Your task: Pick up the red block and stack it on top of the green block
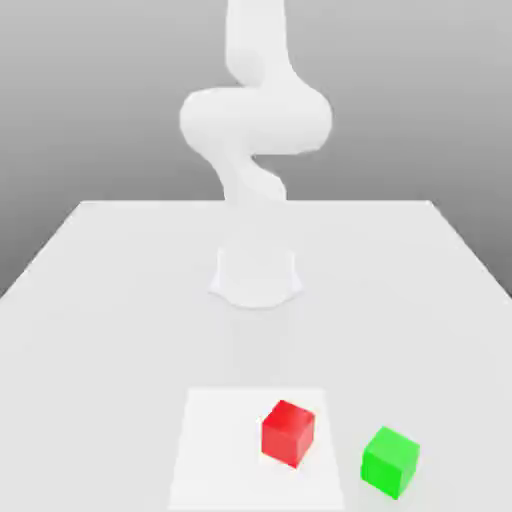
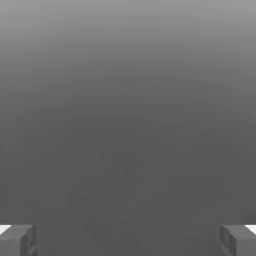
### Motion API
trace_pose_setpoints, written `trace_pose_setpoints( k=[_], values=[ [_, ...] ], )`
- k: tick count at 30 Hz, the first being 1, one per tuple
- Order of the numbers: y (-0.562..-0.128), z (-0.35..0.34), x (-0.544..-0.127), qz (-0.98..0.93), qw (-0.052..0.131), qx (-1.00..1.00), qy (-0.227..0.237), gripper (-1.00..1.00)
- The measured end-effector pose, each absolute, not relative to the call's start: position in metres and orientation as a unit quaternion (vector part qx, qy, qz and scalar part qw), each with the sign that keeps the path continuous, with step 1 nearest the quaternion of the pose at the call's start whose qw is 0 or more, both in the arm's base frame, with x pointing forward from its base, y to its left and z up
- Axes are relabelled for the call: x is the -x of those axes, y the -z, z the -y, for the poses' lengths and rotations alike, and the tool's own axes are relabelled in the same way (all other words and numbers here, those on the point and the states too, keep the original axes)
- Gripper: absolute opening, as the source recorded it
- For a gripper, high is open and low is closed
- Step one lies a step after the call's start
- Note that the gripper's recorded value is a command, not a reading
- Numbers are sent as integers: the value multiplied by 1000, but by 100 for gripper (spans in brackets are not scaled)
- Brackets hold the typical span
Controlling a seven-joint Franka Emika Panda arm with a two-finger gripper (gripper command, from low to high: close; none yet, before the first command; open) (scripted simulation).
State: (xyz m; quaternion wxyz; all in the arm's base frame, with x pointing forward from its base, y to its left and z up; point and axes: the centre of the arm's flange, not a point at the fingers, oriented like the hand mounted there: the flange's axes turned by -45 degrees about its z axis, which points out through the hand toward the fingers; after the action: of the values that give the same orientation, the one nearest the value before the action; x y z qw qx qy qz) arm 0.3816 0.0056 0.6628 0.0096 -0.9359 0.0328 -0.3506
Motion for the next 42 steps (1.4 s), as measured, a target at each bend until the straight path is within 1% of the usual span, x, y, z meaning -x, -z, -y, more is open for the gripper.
trace_pose_setpoints(
  k=[2,5,8,11,15,20,22,26,27,34,40,42],
  values=[
    [-619,-10,-407,-56,14,947,317,0],
    [-555,-15,-435,-89,19,959,268,0],
    [-489,-20,-452,-122,20,968,219,0],
    [-422,-25,-459,-156,20,973,170,0],
    [-335,-31,-453,-200,16,974,104,0],
    [-235,-39,-423,-253,4,967,22,0],
    [-206,-40,-415,-264,1,964,6,0],
    [-160,-41,-412,-268,0,963,0,0],
    [-150,-41,-412,-268,0,963,0,-100],
    [-148,-41,-412,-268,1,963,1,-100],
    [-204,-44,-413,-259,0,966,1,-100],
    [-216,-71,-421,-196,0,981,0,-100]
  ],
)
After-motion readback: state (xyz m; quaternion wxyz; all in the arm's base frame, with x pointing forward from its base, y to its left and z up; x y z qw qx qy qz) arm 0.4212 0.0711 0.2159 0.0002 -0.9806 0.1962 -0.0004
